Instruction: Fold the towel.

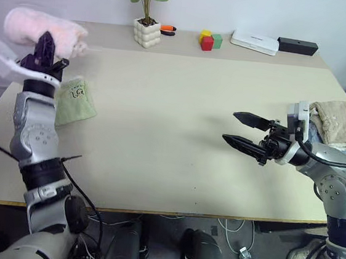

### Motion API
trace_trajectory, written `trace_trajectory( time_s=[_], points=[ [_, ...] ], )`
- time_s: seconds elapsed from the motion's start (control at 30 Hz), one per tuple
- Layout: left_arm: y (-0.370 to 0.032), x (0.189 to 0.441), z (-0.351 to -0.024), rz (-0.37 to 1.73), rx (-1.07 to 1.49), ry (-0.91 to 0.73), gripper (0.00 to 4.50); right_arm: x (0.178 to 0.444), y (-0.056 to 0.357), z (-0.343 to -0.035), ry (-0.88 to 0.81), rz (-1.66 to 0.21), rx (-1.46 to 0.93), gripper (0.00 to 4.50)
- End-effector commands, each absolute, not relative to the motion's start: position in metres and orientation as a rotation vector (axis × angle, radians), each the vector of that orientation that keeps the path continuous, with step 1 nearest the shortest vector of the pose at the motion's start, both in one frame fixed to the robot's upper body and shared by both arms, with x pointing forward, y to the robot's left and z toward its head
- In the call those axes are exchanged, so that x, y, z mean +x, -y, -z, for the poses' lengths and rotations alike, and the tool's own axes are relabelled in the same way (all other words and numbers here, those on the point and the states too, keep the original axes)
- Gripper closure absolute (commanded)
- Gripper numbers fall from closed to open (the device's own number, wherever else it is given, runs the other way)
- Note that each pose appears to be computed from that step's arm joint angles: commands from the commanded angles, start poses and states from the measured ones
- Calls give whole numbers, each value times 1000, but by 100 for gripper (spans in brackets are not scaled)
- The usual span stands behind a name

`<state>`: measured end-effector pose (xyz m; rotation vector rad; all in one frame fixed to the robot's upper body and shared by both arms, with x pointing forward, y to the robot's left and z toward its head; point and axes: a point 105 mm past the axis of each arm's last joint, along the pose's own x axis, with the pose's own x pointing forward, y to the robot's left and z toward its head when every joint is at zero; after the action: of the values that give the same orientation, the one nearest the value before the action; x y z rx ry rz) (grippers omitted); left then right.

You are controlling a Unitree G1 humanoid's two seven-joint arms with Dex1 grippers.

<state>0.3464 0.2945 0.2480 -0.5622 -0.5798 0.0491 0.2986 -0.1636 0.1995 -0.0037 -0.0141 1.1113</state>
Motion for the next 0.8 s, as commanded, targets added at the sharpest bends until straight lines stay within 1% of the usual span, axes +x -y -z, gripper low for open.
trace_trajectory(
  time_s=[0.03,0.1,0.13,0.17,0.2,0.27,0.3,0.37,0.5,0.63,0.77,0.8],
  points=[
    [-303,318,-237,-167,-532,637,446,301,168,-211,55,-1121,-40,0],
    [-298,317,-214,-164,-562,590,446,302,169,-212,50,-1125,-42,0],
    [-299,324,-174,-186,-619,463,446,303,167,-213,48,-1136,-49,0],
    [-299,326,-145,-203,-659,374,446,303,166,-213,47,-1144,-54,0],
    [-300,324,-116,-219,-724,312,446,304,165,-215,50,-1150,-59,0],
    [-302,318,-89,-248,-815,264,446,305,164,-218,55,-1155,-62,0],
    [-305,315,-85,-262,-834,272,446,305,163,-218,55,-1159,-69,0],
    [-305,315,-91,-250,-833,288,446,305,162,-219,54,-1164,-74,0],
    [-308,324,-128,-190,-770,385,446,305,162,-218,54,-1162,-76,0],
    [-306,325,-153,-133,-791,460,446,305,162,-218,57,-1154,-74,0],
    [-291,322,-203,5,-694,580,446,303,165,-216,54,-1144,-69,0],
    [-289,321,-209,18,-687,593,446,303,165,-216,53,-1142,-70,0]
  ],
)
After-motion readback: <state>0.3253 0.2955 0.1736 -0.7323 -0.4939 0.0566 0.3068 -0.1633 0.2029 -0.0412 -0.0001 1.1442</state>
